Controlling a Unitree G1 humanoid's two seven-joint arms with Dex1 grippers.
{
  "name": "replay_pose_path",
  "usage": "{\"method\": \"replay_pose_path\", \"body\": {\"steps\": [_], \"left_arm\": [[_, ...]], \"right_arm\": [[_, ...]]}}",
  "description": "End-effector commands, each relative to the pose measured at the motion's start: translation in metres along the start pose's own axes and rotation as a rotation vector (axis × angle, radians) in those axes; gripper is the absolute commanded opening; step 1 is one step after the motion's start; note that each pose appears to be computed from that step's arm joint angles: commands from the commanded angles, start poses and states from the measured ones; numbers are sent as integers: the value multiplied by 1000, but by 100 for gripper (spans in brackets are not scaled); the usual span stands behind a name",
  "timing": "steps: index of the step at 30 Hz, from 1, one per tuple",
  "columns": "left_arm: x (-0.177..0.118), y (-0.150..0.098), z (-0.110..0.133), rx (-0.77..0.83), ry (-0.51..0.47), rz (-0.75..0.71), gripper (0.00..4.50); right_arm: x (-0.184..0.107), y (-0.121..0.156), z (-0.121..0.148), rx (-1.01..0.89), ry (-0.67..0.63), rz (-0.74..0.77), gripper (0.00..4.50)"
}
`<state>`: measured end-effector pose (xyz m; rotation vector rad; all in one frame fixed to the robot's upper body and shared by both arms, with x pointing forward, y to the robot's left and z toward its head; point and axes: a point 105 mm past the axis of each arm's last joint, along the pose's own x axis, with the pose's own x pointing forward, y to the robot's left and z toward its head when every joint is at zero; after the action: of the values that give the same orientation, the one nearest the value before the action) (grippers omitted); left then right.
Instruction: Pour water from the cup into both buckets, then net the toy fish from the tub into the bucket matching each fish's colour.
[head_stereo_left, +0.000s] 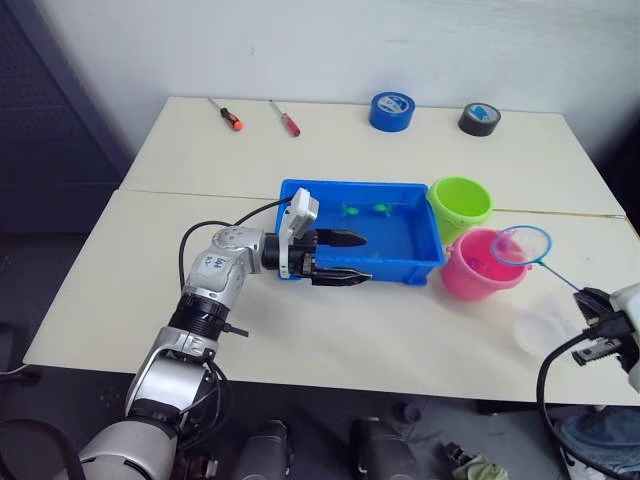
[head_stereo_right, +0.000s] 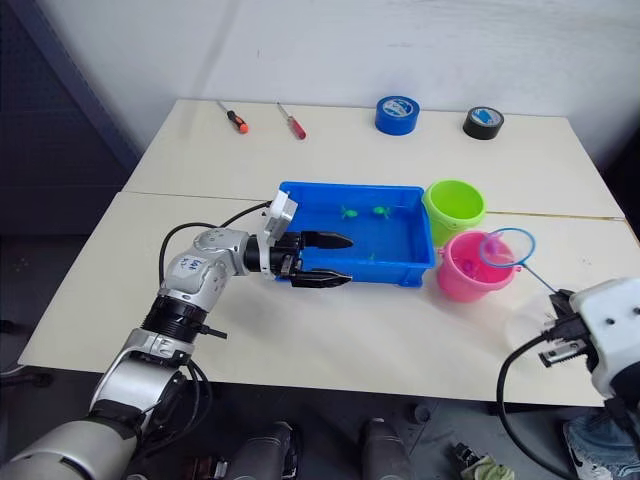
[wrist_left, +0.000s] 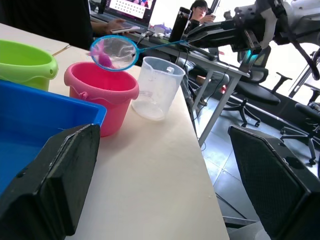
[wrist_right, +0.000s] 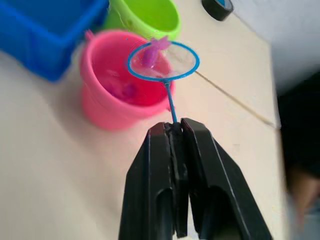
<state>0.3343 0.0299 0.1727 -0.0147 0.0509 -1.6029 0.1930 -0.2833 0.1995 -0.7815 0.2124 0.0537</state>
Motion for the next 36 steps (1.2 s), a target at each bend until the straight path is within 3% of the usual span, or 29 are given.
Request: {"method": "replay_pose_path", "body": {"steps": [1, 5, 7, 14, 20, 22, 24, 26, 34, 36], "left_arm": [[3, -1, 11, 46, -12, -19, 447], [3, -1, 12, 49, -18, -7, 447], [1, 0, 13, 48, -24, 9, 447], [-4, 1, 14, 46, -25, 29, 447], [-8, 3, 13, 45, -24, 49, 447], [-10, 3, 13, 42, -21, 57, 447], [-17, 6, 8, 34, -6, 88, 447], [-32, 10, 1, 18, 10, 151, 447], [-76, 8, -6, 20, 45, 334, 447], [-84, 5, -3, 24, 43, 374, 447]], "right_arm": [[-1, 2, 25, -383, -98, -27, 0], [7, 15, 21, -814, -110, 31, 0], [12, 27, 5, -972, -83, 90, 0], [15, 7, -7, -967, -52, -26, 0], [15, -10, 2, -937, -77, -120, 0], [16, -10, 5, -822, -105, -124, 0], [19, -9, 18, -474, -200, -151, 0], [32, 9, 40, -136, -332, -32, 0], [82, 20, 72, 59, -337, 173, 0], [96, 30, 73, 193, -300, 268, 0]]}}
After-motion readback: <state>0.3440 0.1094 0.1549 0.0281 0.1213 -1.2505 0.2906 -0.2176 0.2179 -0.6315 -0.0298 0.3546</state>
